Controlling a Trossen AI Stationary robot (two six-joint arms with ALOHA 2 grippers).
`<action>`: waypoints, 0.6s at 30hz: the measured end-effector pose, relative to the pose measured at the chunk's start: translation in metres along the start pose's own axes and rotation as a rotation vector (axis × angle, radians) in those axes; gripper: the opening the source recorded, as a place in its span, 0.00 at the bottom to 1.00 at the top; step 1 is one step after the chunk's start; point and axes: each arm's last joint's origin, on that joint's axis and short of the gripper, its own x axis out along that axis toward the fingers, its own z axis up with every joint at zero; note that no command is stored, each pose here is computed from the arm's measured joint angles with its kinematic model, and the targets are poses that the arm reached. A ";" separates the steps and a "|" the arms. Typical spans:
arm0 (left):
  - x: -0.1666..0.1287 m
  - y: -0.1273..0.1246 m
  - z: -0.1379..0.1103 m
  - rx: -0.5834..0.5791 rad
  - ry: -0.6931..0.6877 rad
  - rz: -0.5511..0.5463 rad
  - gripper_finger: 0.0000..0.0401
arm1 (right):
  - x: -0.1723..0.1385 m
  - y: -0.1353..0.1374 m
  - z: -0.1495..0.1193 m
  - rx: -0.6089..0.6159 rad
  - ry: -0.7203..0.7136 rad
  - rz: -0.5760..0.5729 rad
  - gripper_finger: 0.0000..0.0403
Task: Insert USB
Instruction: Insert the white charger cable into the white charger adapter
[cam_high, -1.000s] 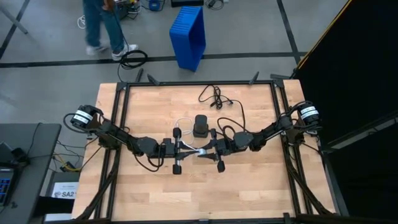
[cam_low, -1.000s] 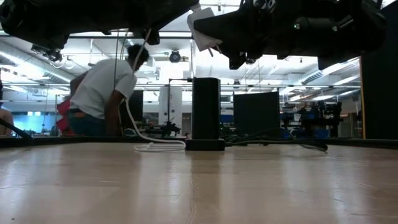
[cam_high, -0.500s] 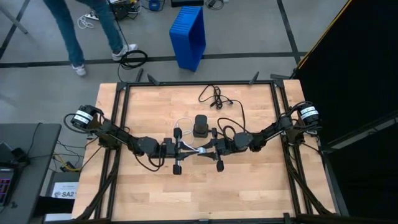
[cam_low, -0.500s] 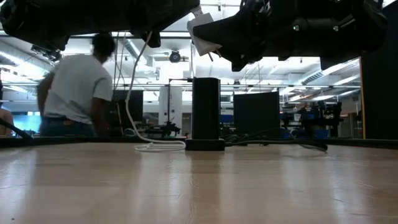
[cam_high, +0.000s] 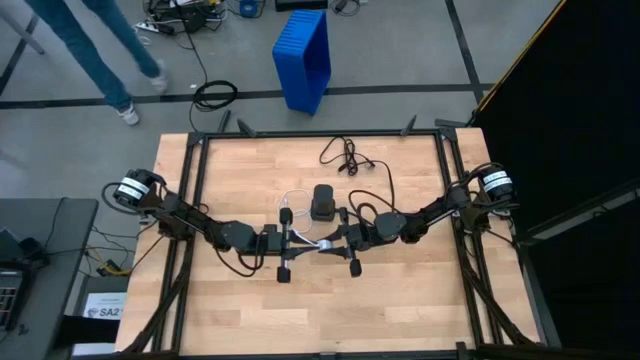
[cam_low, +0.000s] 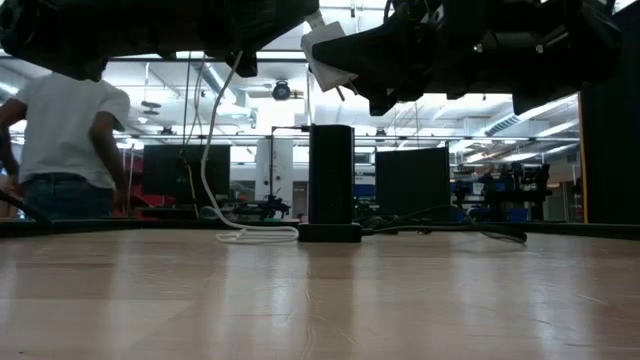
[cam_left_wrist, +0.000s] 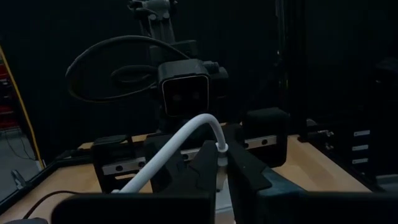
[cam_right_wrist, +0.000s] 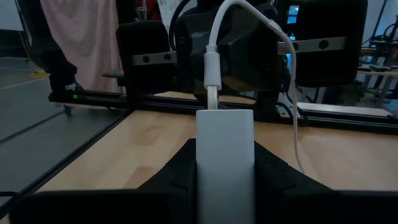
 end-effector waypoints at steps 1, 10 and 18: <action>0.000 0.000 0.000 0.001 0.002 0.000 0.00 | 0.000 0.000 0.000 0.000 0.000 0.001 0.16; 0.000 0.000 -0.003 0.009 0.024 -0.002 0.00 | 0.000 0.001 -0.002 -0.020 0.023 0.028 0.16; 0.000 0.000 -0.003 0.010 0.022 0.006 0.00 | 0.000 0.000 -0.002 -0.027 0.019 0.050 0.16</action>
